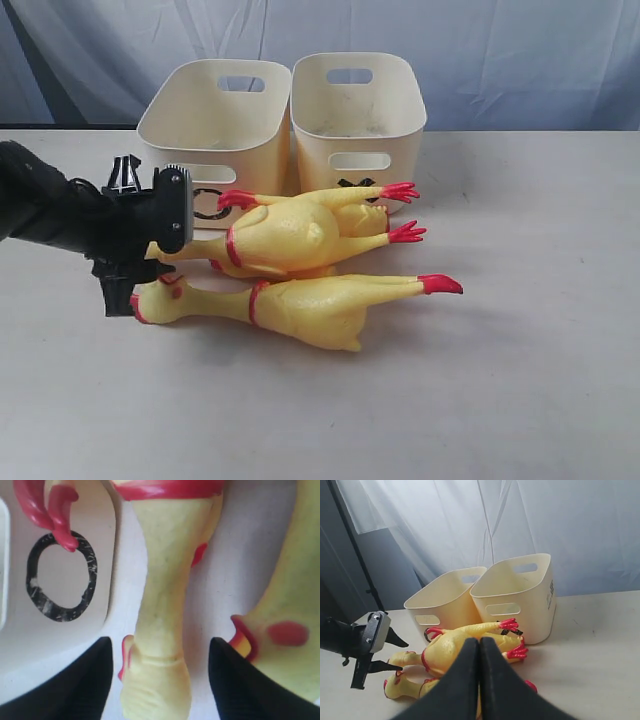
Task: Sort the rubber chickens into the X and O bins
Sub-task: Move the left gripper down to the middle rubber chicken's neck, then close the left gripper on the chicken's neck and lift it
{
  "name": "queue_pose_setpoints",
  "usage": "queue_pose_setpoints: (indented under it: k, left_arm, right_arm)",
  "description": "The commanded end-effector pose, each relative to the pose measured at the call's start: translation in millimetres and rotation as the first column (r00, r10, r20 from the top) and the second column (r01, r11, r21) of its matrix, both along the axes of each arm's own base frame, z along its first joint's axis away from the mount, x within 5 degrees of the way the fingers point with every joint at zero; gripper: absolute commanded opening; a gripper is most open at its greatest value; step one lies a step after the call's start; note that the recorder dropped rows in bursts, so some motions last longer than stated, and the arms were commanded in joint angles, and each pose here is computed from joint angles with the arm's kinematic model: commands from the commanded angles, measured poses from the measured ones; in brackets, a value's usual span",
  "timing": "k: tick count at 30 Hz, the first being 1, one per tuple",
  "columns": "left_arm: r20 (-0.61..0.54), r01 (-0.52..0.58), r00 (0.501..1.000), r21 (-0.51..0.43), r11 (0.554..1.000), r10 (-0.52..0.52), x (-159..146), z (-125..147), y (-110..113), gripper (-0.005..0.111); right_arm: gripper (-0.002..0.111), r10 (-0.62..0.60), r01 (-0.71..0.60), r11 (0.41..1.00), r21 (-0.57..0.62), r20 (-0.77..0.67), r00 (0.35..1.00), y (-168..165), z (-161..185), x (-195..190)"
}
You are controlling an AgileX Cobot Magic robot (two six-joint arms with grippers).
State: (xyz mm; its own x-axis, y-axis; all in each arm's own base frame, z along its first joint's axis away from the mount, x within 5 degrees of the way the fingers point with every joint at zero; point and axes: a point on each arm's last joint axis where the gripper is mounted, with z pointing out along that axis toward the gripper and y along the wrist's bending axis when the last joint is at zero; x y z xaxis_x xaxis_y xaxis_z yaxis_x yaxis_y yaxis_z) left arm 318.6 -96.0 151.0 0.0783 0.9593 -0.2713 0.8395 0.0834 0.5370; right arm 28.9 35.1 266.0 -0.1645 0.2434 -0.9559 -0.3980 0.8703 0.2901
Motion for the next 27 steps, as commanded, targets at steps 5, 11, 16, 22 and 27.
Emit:
queue_pose_setpoints:
  k: [5,11,16,22,27]
  left_arm:
    - [0.01,0.054,0.998,0.025,0.998,-0.054,3,1,-3,0.053]
    - [0.02,0.094,0.995,0.011,0.996,-0.094,7,2,-23,0.053]
    - [0.025,0.084,0.996,0.028,0.996,-0.085,11,-6,-25,0.053]
    - [0.02,0.092,0.996,0.021,0.996,-0.093,14,-5,-27,0.053]
    - [0.001,0.079,0.997,0.031,0.996,-0.079,16,-16,-26,0.053]
  right_arm:
    - [-0.001,-0.004,0.004,1.0,-0.003,0.007,1.0,0,2,0]
    - [-0.001,-0.004,0.004,1.0,-0.003,0.007,1.0,0,2,0]
    - [-0.001,-0.003,0.003,1.0,-0.001,0.007,1.0,0,2,0]
    - [-0.001,-0.003,0.003,1.0,-0.001,0.007,1.0,0,2,0]
    - [-0.001,-0.003,0.003,1.0,-0.001,0.007,1.0,0,2,0]
